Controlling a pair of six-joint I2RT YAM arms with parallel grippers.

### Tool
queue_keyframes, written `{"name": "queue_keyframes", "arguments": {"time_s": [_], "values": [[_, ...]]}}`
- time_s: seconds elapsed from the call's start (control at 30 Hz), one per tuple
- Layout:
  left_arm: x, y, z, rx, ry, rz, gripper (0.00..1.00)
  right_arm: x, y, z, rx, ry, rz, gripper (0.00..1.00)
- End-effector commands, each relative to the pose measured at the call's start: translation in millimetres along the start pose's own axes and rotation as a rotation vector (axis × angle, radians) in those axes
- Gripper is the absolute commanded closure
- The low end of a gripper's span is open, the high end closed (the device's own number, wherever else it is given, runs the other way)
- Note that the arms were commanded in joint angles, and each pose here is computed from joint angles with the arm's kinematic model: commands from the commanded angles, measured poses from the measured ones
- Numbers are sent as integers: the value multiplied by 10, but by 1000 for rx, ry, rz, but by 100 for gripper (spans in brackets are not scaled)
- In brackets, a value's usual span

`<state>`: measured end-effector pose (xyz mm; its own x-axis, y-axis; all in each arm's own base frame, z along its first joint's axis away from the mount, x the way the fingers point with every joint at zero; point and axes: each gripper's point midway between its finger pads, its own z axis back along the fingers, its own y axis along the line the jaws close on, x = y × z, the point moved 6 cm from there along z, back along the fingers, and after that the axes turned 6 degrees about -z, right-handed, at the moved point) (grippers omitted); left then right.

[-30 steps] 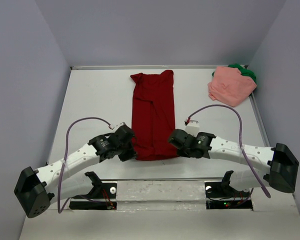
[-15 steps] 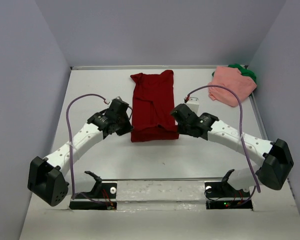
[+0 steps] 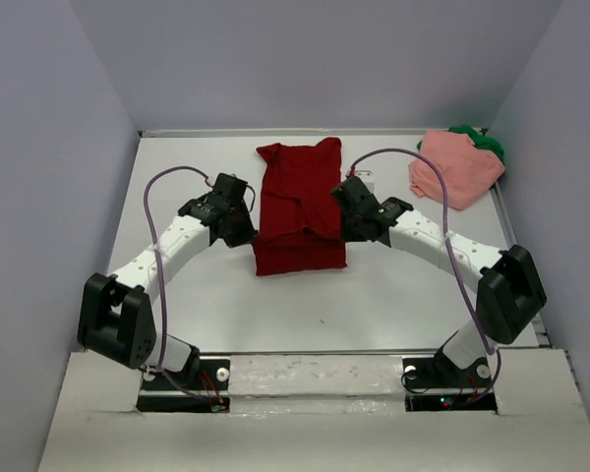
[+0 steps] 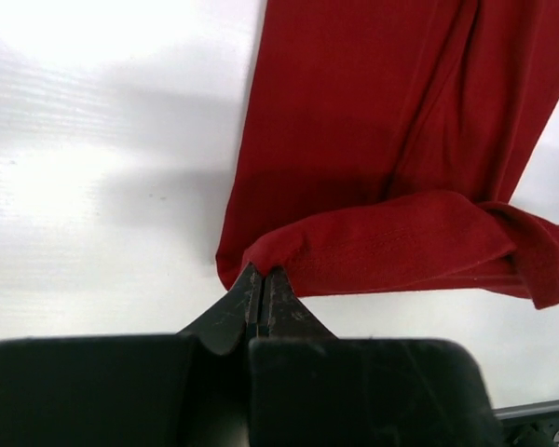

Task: Fold and stack the t-shirts
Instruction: Fold the tshirt

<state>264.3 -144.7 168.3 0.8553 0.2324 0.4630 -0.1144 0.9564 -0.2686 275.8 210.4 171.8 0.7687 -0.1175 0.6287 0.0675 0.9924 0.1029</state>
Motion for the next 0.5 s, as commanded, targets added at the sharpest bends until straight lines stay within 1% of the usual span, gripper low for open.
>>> {"name": "queue_keyframes", "arguments": {"time_s": [0.0,0.17,0.3,0.47], "values": [[303,204,-28,74,-58,-30,100,463,-197,-70,-57,-75,26,100],[515,125,-98,46,-68,-38,100,674,-139,-218,-34,-85,38,100],[651,50,-241,50,-54,-57,100,722,-80,-348,-18,-76,61,100],[859,-65,-311,47,-65,-73,100,779,-51,-529,-3,-56,75,100]]}}
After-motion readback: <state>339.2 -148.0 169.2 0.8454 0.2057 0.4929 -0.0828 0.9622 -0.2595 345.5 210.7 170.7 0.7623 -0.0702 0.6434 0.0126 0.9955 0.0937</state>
